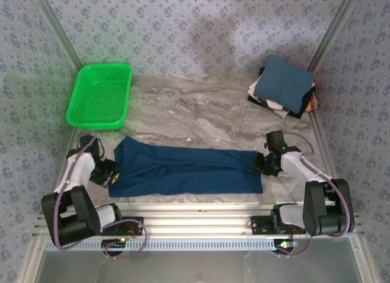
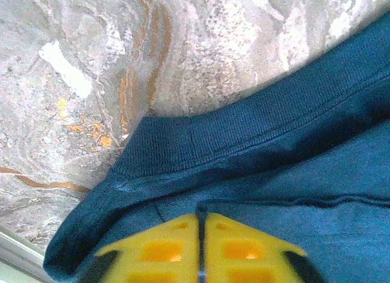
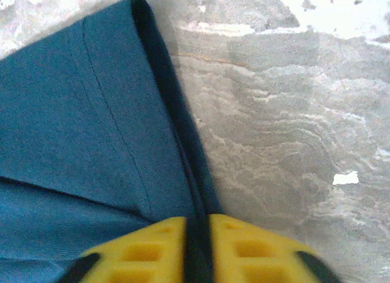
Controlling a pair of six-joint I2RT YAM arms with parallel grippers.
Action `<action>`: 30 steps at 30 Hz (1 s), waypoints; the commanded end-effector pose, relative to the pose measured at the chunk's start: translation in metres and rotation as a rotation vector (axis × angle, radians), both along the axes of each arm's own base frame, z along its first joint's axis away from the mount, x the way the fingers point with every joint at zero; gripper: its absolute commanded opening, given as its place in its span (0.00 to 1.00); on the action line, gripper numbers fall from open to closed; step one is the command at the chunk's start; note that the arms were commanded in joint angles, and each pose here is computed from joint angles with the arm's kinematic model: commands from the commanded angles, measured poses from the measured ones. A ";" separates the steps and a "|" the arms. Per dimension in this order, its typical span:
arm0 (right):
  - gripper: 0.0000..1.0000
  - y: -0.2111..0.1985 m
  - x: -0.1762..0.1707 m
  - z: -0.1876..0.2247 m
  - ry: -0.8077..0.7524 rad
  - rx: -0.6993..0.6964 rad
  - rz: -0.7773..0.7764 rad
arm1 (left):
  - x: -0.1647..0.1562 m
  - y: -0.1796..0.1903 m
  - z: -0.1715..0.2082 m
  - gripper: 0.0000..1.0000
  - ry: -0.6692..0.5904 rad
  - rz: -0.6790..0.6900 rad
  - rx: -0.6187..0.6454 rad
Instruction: Fold and stack the t-shirts
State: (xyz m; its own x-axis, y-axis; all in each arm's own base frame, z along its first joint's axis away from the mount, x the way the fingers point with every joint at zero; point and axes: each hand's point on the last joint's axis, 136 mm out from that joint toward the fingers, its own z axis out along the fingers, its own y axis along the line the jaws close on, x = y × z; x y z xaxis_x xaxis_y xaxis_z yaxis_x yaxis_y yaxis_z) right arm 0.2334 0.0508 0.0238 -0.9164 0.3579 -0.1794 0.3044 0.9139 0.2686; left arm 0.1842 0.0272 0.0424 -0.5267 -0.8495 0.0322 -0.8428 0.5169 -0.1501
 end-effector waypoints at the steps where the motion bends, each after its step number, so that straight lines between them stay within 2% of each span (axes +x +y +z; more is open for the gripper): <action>1: 0.32 -0.001 -0.009 -0.003 0.028 -0.006 -0.007 | 0.002 0.001 0.009 0.27 -0.005 0.024 0.000; 6: 0.62 0.008 -0.007 0.018 -0.043 0.038 -0.001 | 0.016 0.005 0.038 0.51 -0.046 -0.048 0.054; 10: 0.85 0.009 -0.004 0.043 -0.140 0.052 0.005 | 0.038 0.004 0.073 0.58 -0.137 -0.119 0.101; 12: 0.92 0.010 0.000 0.058 -0.201 0.063 0.002 | 0.062 -0.006 0.094 0.62 -0.225 -0.182 0.112; 15: 0.96 0.011 -0.001 0.068 -0.205 0.087 -0.018 | 0.096 -0.034 0.119 0.66 -0.341 -0.337 0.131; 17: 0.96 0.009 0.006 0.072 -0.202 0.084 -0.020 | 0.115 -0.057 0.129 0.69 -0.396 -0.457 0.146; 20: 0.94 0.004 0.017 0.063 -0.139 0.049 -0.010 | 0.136 -0.090 0.127 0.69 -0.428 -0.590 0.086; 23: 0.85 0.003 0.032 0.048 -0.069 0.068 0.031 | 0.151 -0.110 0.117 0.64 -0.412 -0.695 0.085; 25: 0.76 0.002 0.046 0.039 -0.037 0.082 0.032 | 0.160 -0.118 0.109 0.57 -0.401 -0.720 0.066; 28: 0.62 -0.001 0.068 0.027 -0.020 0.101 0.028 | 0.172 -0.126 0.095 0.51 -0.402 -0.721 0.037; 30: 0.58 -0.002 0.076 0.019 -0.003 0.101 0.027 | 0.177 -0.128 0.081 0.47 -0.389 -0.712 0.022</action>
State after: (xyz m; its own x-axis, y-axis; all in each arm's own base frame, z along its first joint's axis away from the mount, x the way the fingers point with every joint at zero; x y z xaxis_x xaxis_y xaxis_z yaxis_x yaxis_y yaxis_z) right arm 0.2917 0.0466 0.0409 -0.9193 0.3719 -0.1288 0.3132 0.8895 0.3326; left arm 0.3460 -0.0918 0.1227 -0.9135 -0.3215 -0.2494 -0.2402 0.9208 -0.3073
